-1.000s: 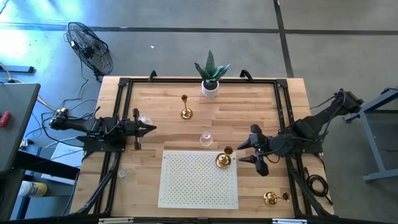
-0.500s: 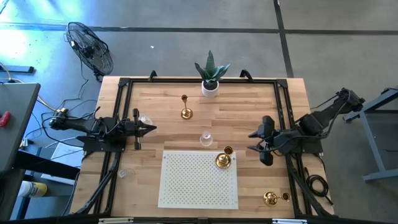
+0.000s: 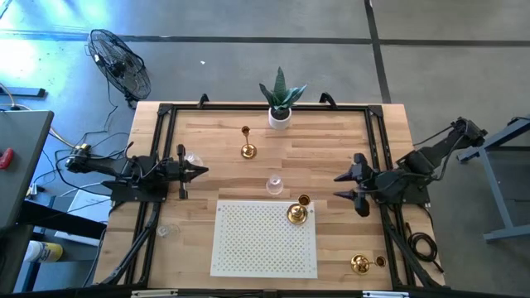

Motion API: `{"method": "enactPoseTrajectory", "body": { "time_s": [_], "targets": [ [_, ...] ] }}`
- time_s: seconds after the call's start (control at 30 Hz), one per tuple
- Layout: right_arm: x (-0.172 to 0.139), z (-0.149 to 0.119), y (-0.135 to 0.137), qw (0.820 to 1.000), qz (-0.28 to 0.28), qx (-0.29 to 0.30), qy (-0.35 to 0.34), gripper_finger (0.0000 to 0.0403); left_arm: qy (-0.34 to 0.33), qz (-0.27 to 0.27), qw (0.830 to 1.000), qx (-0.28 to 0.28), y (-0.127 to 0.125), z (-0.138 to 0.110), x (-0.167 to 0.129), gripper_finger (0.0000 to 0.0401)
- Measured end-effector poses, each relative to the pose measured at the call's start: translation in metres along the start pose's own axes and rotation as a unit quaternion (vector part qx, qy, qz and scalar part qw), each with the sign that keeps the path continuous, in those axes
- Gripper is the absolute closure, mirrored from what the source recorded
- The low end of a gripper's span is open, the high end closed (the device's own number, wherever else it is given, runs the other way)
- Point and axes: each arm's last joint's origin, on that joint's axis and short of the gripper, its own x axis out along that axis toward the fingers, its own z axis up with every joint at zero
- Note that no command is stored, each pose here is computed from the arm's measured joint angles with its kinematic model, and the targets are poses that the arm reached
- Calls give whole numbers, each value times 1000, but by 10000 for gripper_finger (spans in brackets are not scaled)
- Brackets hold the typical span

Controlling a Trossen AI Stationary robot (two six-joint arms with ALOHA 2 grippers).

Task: Pick & Place candle stick holders
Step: Put the top left glass candle holder on the shelf

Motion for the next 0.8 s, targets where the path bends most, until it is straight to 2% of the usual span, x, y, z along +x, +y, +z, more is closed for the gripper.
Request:
{"method": "enactPoseTrajectory", "body": {
  "time_s": [0.1,0.17,0.43,0.8],
  "targets": [
    [-1,-12,-6,998,43,-1,-38,190,0,0,1000,0,0,0,0,400],
    [-1,-21,-12,997,54,2,-57,189,0,0,1000,0,0,0,0,400],
    [8,-61,-33,994,30,10,-104,189,0,0,1000,0,0,0,0,400],
    [20,-83,-40,984,40,-31,-171,190,-1,0,1000,1,0,0,0,400]
  ]
}}
